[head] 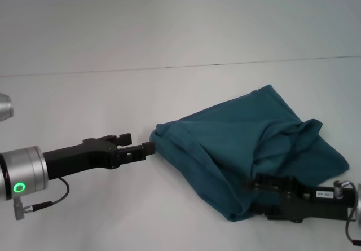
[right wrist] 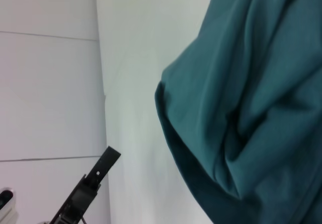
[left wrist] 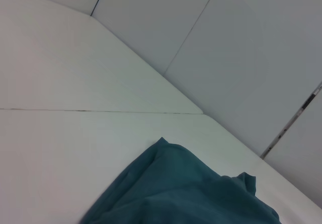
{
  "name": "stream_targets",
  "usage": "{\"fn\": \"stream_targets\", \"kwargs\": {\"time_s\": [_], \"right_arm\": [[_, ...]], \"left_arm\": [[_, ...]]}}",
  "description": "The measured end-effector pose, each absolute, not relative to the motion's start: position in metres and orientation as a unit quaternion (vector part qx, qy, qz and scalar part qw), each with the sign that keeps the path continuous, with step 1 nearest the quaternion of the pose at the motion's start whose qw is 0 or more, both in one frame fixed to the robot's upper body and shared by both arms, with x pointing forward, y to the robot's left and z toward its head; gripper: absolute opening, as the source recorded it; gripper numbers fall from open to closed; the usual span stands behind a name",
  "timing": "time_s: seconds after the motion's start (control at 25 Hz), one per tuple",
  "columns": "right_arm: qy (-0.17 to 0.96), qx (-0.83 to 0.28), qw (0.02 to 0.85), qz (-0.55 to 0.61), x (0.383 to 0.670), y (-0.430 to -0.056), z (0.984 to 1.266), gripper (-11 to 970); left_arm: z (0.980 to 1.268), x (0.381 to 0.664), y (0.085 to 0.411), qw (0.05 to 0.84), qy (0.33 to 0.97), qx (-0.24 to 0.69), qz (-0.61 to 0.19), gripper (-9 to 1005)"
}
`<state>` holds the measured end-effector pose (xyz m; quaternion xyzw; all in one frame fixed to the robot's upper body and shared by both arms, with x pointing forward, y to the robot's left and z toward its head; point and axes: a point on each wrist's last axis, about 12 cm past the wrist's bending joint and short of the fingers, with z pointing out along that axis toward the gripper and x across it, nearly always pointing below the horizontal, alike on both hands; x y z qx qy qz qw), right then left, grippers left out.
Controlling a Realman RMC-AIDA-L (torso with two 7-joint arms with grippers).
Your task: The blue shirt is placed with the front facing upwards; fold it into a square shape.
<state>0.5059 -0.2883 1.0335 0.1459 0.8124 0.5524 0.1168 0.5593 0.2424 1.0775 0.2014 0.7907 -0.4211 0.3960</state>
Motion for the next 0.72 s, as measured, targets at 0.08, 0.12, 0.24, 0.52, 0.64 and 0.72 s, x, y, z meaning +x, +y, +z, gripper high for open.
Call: {"fn": "stream_targets", "kwargs": {"time_s": [0.08,0.12,0.24,0.52,0.64,0.72], "right_arm": [[0.811,0.148,0.112,0.555,0.5042,-0.2853,1.0313,914],[0.811,0.148,0.111,0.555,0.5034,-0.2841,1.0304,914],[0.81,0.148,0.111,0.556,0.5024,-0.283,1.0294,913],[0.808,0.149,0.116,0.558,0.503,-0.283,1.0297,912],[0.807,0.15,0.118,0.558,0.5036,-0.2829,1.03,880],[0.807,0.153,0.117,0.558,0.504,-0.2828,1.0298,817]], "left_arm": [[1.0774,0.5592,0.2424,0.396,0.791,0.201,-0.421,887],[1.0773,0.5592,0.2423,0.396,0.791,0.201,-0.421,888],[1.0764,0.5588,0.242,0.395,0.791,0.199,-0.422,888],[1.0763,0.5593,0.2413,0.395,0.791,0.2,-0.422,887],[1.0761,0.5596,0.2413,0.395,0.792,0.199,-0.421,887],[1.0758,0.5599,0.2413,0.396,0.792,0.198,-0.42,887]]}}
